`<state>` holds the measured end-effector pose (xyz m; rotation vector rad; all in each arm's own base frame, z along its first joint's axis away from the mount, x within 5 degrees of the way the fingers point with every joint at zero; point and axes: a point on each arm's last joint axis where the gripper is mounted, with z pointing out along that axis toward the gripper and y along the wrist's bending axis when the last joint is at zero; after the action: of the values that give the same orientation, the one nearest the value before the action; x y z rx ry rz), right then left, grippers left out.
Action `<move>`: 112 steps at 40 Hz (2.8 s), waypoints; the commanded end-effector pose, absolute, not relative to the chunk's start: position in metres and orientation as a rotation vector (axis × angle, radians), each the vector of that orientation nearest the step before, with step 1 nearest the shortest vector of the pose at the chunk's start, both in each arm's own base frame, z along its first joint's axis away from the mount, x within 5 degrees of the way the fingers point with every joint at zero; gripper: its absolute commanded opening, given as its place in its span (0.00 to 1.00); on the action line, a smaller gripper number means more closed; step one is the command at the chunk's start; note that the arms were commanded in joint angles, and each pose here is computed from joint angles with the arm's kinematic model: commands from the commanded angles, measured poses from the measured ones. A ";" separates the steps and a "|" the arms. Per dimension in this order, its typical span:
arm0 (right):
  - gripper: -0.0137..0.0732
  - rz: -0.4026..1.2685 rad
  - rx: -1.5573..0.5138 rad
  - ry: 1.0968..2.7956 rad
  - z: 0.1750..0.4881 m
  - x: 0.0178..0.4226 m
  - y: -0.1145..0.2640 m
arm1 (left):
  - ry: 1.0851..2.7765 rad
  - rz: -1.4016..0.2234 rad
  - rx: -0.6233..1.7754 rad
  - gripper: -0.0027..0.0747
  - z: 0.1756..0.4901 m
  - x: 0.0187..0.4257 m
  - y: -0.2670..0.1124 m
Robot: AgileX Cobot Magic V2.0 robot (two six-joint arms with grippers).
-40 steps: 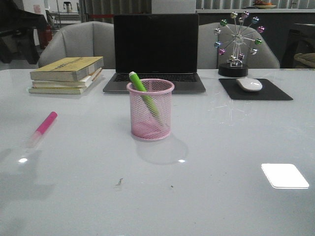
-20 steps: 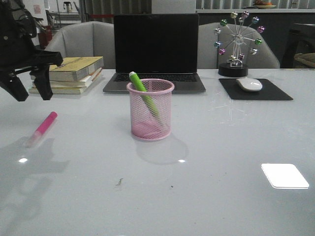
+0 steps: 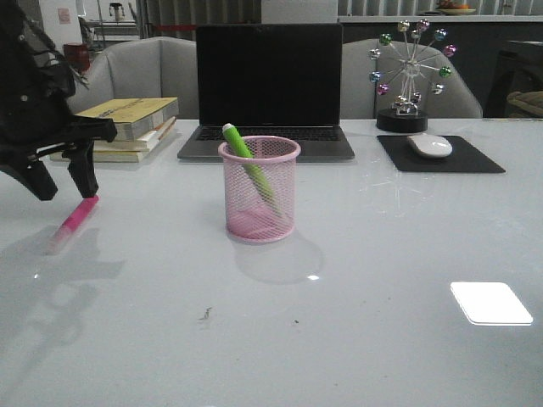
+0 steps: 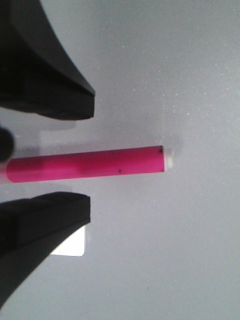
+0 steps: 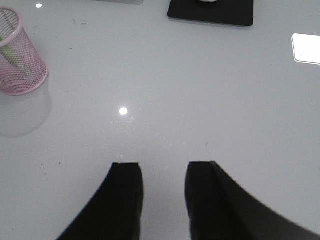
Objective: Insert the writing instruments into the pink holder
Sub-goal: 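Lower the left gripper onto the pink marker and close on it, then lift the pink marker upright with the left gripper over the holder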
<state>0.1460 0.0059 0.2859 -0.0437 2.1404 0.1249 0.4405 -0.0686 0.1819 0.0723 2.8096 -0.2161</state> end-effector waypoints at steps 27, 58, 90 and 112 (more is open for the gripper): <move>0.56 0.106 -0.032 2.050 0.300 0.149 0.004 | 2.711 -0.234 0.052 0.56 0.190 0.452 -0.070; 0.56 0.110 -0.034 2.059 0.300 0.149 0.005 | 2.646 -0.254 0.123 0.16 0.205 0.457 -0.092; 0.56 0.119 -0.042 2.085 0.298 0.147 0.006 | 1.845 -0.522 0.231 0.16 0.379 0.417 -0.194; 0.56 0.122 -0.045 2.096 0.297 0.147 0.006 | 1.590 -0.679 0.117 0.16 0.346 0.373 -0.253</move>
<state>0.1437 0.0071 0.2829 -0.0548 2.1815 0.1397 0.3871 -0.2583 0.3080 0.2281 1.7985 -0.6239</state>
